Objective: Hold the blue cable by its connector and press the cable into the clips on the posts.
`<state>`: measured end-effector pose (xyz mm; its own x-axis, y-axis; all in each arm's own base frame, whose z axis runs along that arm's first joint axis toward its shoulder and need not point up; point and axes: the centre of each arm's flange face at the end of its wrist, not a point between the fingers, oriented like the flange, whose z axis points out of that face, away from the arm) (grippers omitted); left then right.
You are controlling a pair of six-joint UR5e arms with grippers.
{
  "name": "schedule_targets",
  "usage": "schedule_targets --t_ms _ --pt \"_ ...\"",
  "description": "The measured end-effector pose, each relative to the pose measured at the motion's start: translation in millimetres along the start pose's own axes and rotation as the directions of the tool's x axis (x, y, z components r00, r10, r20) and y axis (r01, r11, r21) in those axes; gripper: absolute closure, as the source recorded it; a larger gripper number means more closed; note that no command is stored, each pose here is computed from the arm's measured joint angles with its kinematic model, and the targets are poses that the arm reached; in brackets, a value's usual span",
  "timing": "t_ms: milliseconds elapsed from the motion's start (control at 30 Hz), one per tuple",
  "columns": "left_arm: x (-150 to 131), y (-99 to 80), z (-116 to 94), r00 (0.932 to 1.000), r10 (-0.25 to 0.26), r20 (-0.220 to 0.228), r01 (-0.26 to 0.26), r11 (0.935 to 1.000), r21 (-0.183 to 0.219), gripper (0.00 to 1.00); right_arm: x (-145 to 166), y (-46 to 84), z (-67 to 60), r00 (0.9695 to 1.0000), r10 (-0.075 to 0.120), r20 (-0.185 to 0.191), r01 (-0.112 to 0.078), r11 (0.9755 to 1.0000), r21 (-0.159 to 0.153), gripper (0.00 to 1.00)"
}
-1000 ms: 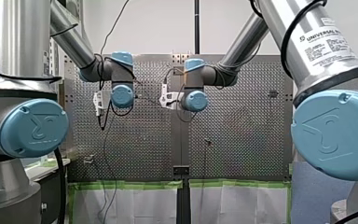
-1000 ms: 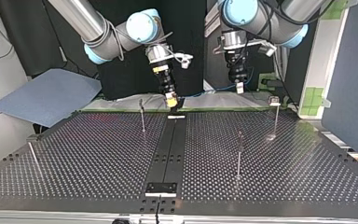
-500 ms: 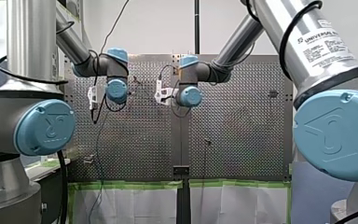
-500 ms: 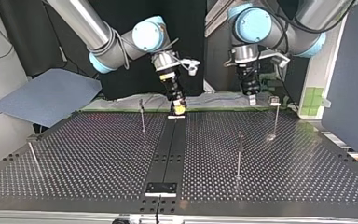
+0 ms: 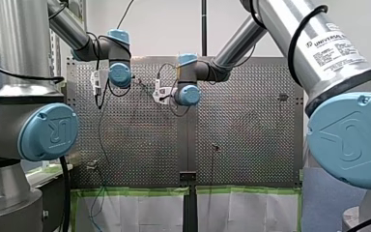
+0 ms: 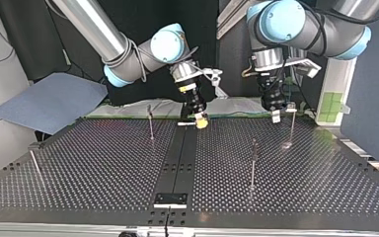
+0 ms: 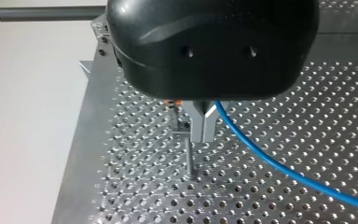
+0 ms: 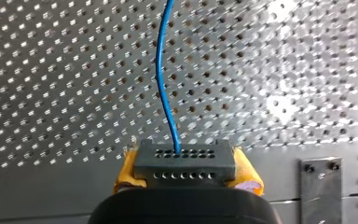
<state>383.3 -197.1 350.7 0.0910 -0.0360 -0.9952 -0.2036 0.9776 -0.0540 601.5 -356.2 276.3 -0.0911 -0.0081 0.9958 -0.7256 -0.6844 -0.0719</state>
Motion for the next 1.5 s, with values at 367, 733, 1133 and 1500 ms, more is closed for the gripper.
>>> schedule_targets --t_ms 367,733,1133,1500 --pt "23 -6.0 8 0.9987 0.02 -0.047 -0.018 0.9995 0.025 1.0 23 1.0 16.6 0.9991 0.015 -0.041 -0.015 0.9999 -0.003 1.0" --pt "14 -3.7 27 0.9995 -0.006 -0.032 0.006 1.0 0.004 1.0 31 15.1 25.8 0.9979 0.038 -0.053 -0.04 0.999 -0.021 1.0" --pt "21 -2.7 46 0.9993 -0.013 -0.034 0.014 0.9997 0.022 1.0 26 21.9 46.5 0.998 0.053 -0.035 -0.054 0.9986 -0.005 1.0" --pt "12 -7.7 63 0.9992 -0.025 -0.031 0.026 0.9991 0.035 1.0 49 24.6 60.7 0.9951 0.067 -0.072 -0.067 0.9977 0.006 1.0"
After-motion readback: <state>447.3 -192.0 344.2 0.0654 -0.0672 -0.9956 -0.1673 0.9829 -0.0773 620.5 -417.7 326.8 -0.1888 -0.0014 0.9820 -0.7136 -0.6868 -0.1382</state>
